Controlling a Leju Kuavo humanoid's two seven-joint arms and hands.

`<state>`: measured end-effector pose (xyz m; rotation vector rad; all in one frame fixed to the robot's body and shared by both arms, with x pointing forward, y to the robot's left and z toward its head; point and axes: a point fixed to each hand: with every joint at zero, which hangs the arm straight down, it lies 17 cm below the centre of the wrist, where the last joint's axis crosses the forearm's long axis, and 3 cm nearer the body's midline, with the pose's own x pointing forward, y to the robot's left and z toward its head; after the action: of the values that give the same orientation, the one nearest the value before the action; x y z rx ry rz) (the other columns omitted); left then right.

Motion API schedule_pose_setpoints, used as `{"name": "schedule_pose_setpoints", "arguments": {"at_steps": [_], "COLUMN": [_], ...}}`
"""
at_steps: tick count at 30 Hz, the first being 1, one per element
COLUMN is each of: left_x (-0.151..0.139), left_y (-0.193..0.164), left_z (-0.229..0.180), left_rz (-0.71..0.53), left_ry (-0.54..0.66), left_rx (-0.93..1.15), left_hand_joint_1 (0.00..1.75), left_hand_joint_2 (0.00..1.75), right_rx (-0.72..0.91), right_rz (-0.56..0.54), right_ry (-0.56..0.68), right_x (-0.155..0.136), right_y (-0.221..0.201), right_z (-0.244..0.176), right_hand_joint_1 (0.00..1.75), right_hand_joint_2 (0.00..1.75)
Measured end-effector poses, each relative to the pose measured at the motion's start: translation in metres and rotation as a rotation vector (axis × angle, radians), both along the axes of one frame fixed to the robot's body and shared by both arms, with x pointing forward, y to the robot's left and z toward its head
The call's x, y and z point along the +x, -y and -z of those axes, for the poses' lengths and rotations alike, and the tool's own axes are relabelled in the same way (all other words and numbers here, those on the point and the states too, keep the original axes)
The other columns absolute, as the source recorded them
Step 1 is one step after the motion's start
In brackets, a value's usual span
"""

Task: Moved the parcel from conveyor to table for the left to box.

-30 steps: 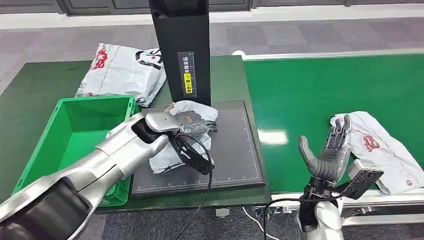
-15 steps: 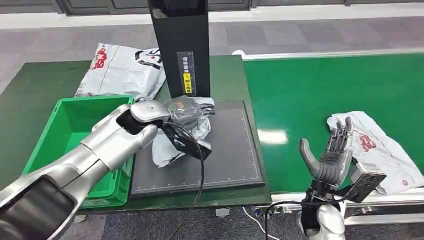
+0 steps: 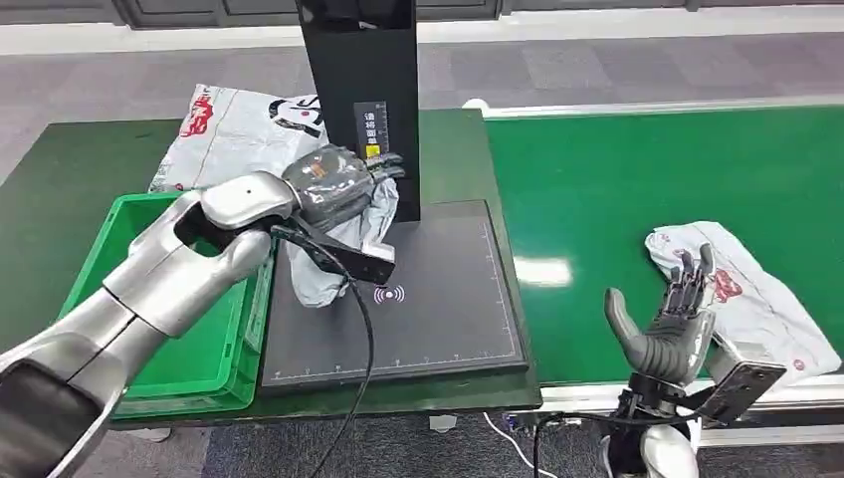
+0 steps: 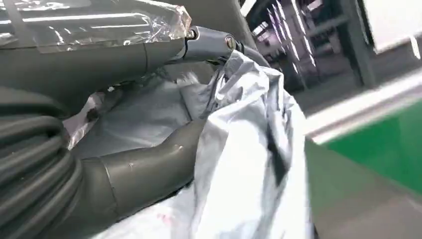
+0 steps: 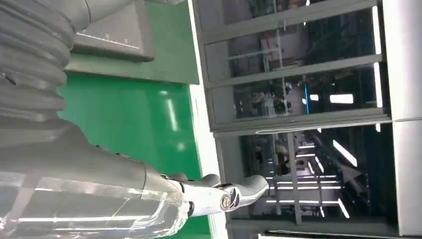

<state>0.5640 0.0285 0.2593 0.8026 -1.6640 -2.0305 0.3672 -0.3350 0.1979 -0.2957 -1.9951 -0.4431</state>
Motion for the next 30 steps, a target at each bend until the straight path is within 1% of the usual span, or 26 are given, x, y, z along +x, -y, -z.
{"name": "schedule_pose_setpoints", "arguments": {"at_steps": [4, 6, 9, 11, 14, 18, 24, 30], "left_x": [0.004, 0.004, 0.008, 0.012, 0.013, 0.008, -0.002, -0.008], "left_y": [-0.013, -0.017, -0.029, -0.048, -0.076, -0.118, -0.158, -0.183], "left_z": [-0.049, -0.065, -0.094, -0.124, -0.156, -0.211, -0.257, -0.285], "left_rz": [-0.018, -0.022, -0.055, -0.092, -0.132, -0.199, -0.268, -0.308], "left_ry": [0.069, 0.099, 0.178, 0.252, 0.333, 0.451, 0.548, 0.595], "left_rx": [-0.091, -0.118, -0.156, -0.192, -0.224, -0.308, -0.382, -0.418], "left_hand_joint_1": [1.75, 1.75, 1.75, 1.75, 1.75, 1.75, 1.75, 1.75], "left_hand_joint_2": [1.75, 1.75, 1.75, 1.75, 1.75, 1.75, 1.75, 1.75], "right_rx": [-0.001, -0.003, -0.008, -0.013, -0.012, -0.009, -0.003, -0.001], "right_rz": [0.014, 0.020, 0.028, 0.032, 0.040, 0.052, 0.058, 0.063], "right_ry": [-0.003, -0.003, -0.004, -0.011, -0.011, -0.011, -0.010, 0.001], "right_x": [-0.007, -0.010, -0.014, -0.019, -0.024, -0.031, -0.032, -0.029], "right_y": [0.005, 0.007, 0.010, 0.011, 0.013, 0.014, 0.015, 0.017], "right_z": [0.001, 0.001, 0.001, 0.003, 0.002, 0.000, -0.003, -0.008], "right_hand_joint_1": [0.00, 0.00, 0.00, 0.00, 0.00, 0.00, 0.00, 0.00], "right_hand_joint_2": [1.75, 1.75, 1.75, 1.75, 1.75, 1.75, 1.75, 1.75]}}
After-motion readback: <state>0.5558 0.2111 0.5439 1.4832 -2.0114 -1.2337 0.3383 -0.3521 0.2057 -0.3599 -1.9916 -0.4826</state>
